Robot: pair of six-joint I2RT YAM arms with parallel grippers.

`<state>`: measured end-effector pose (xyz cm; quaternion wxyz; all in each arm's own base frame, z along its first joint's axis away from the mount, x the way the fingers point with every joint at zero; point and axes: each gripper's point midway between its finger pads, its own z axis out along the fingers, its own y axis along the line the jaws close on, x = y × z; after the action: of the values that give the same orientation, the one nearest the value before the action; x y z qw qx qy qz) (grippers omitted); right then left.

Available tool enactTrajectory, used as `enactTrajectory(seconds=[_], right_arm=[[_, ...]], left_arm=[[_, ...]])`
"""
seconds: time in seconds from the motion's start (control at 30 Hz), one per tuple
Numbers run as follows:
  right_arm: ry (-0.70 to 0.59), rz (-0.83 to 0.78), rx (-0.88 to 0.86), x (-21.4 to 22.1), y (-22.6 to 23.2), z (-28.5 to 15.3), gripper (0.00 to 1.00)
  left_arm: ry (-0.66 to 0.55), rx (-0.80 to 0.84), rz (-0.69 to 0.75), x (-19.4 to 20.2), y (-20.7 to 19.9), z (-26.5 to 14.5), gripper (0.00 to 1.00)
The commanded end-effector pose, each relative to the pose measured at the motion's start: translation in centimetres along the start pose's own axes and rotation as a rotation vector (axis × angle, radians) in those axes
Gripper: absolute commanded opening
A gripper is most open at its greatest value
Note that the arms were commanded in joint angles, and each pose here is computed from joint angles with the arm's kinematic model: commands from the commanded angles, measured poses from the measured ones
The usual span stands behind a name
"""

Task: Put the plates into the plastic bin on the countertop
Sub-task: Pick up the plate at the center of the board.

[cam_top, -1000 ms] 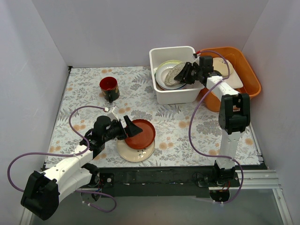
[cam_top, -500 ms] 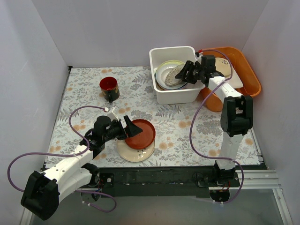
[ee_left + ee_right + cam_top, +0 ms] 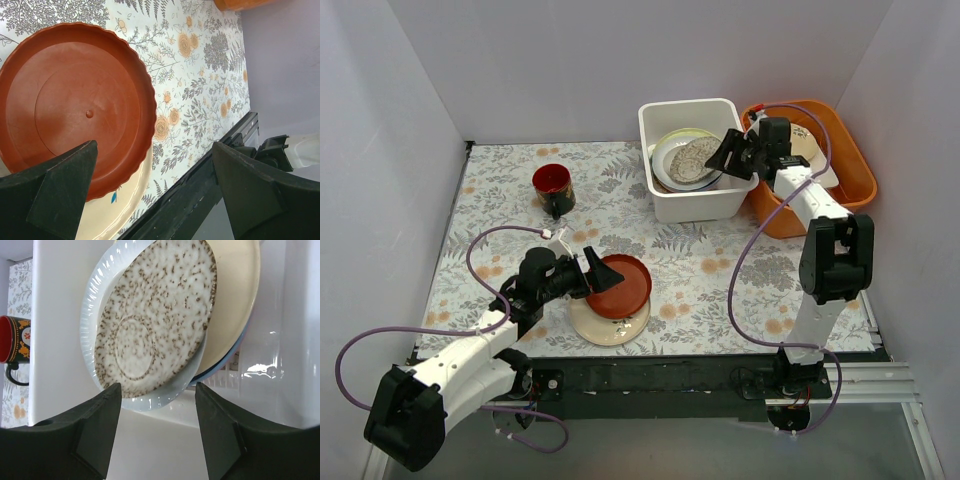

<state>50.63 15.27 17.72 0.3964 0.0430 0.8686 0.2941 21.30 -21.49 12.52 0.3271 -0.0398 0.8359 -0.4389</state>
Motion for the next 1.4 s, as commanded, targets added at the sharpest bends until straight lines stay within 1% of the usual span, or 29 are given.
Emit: enactTrajectory(seconds=[0.0,0.23,0.47,0.77,1.03,1.37], right_arm=[[-0.106,-0.056,-0.014,-3.0,1.9,-3.3,0.68],[-0.156,-0.092,-0.054,-4.2,4.2,-6.4,0.68],[-0.168,-0.133,-0.102,-3.7,6.4,-7.8,0.68],[-0.121,-0.161,-0.137,-0.5,8.0,-7.8,0.68],[-0.097,-0.180,-0.172,1.7,9.3,-8.5,0.66],[-0.029,-0.189,-0.190,6.1,9.3,-8.3,0.64]], left_arm=[[-0.001,0.026,0.013,0.2,-0.4,-0.3,0.98],[-0.002,0.022,0.012,0.2,-0.3,-0.2,0.98],[-0.003,0.017,0.014,0.1,-0.2,-0.1,0.98],[-0.003,0.008,0.016,0.0,-0.1,-0.1,0.98],[-0.006,-0.068,-0.008,-0.2,0.9,-0.2,0.98],[-0.018,-0.168,-0.046,-0.4,2.5,-0.4,0.98]])
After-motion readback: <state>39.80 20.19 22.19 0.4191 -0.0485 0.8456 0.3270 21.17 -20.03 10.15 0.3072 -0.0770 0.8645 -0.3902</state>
